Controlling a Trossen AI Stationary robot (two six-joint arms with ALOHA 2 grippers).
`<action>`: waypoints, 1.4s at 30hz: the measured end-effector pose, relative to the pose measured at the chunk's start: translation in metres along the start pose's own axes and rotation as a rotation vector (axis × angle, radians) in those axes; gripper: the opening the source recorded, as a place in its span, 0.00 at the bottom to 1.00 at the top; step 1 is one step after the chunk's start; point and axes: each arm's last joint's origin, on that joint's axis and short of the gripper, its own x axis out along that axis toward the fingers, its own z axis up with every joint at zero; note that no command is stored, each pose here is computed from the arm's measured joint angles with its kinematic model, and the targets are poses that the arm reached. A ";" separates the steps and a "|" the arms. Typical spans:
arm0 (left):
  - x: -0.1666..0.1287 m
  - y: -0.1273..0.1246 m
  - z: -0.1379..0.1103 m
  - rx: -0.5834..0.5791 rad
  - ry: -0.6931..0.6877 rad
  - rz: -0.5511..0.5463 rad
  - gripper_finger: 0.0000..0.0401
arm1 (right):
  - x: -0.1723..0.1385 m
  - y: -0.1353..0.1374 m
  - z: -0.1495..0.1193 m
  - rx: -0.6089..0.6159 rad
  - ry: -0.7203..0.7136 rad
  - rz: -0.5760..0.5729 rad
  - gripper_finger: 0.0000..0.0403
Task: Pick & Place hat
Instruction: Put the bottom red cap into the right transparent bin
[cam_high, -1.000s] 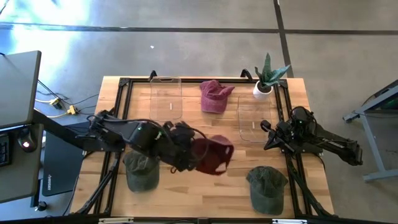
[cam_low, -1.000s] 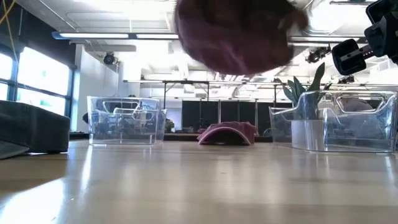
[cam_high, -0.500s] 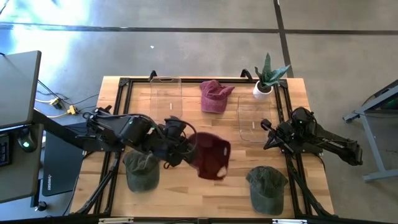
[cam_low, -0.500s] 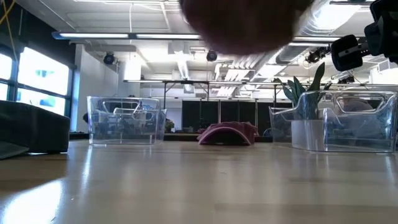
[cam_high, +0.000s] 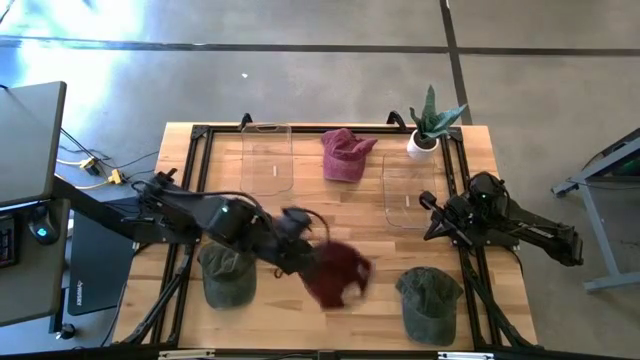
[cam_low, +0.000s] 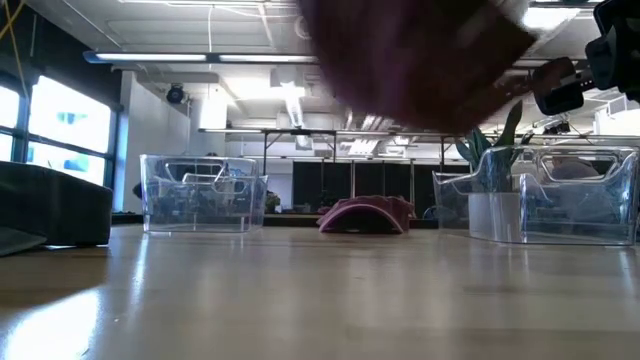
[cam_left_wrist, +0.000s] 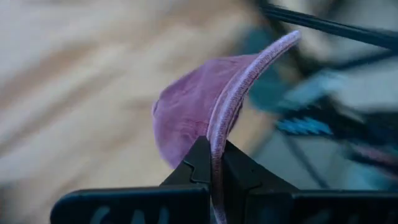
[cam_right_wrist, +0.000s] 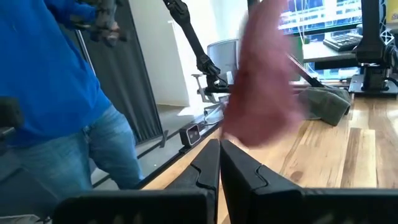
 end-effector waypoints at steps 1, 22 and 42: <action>0.008 -0.006 -0.002 0.031 0.014 -0.071 0.00 | 0.000 0.000 0.000 -0.009 0.000 0.000 0.02; 0.025 0.122 -0.024 0.070 -0.253 -0.421 0.00 | -0.008 -0.006 0.034 0.532 -0.560 -0.375 0.02; -0.064 0.214 -0.031 0.057 -0.708 -0.519 0.00 | 0.008 -0.004 0.125 0.605 -0.907 -0.469 0.00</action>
